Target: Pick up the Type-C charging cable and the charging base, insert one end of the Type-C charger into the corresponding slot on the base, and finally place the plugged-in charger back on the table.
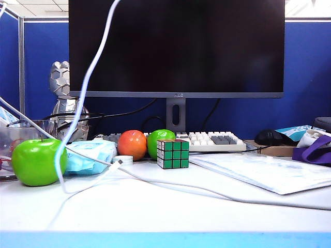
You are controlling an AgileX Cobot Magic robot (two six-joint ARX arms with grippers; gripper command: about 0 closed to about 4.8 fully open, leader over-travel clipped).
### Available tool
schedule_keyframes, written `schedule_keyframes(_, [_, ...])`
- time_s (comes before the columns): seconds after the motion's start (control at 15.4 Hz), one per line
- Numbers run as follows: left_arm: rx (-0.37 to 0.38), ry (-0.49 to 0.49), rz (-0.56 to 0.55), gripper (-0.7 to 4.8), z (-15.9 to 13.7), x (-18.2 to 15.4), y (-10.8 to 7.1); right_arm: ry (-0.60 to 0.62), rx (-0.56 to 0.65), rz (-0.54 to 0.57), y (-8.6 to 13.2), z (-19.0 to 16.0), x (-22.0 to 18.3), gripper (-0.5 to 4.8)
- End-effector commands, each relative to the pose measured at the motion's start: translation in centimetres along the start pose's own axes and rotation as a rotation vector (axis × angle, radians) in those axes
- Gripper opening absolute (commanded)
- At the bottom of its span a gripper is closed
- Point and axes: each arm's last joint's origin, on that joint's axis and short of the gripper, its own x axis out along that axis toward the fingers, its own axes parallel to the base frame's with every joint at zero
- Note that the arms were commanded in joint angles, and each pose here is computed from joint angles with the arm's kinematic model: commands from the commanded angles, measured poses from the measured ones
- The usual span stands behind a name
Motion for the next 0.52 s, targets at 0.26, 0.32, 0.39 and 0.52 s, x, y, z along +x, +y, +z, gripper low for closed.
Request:
schedule_keyframes(0.26, [-0.004,-0.032,0.236,-0.06,0.1,0.8,-0.3,-0.039,0.024,-0.11,-0.7,-0.3,1.0,-0.01])
schedule_keyframes(0.32, [-0.016,-0.014,0.221,-0.06,-0.3,1.4,-0.6,-0.04,0.036,-0.107,-0.5,-0.5,1.7,-0.01])
schedule_keyframes(0.39, [-0.024,0.003,0.274,-0.06,-0.6,1.7,-0.6,-0.033,0.047,-0.086,-0.2,-0.9,2.6,-0.01])
schedule_keyframes(0.52, [-0.026,0.028,0.423,-0.06,-0.9,1.6,-0.2,-0.015,0.08,-0.146,-0.1,-1.6,3.6,-0.01])
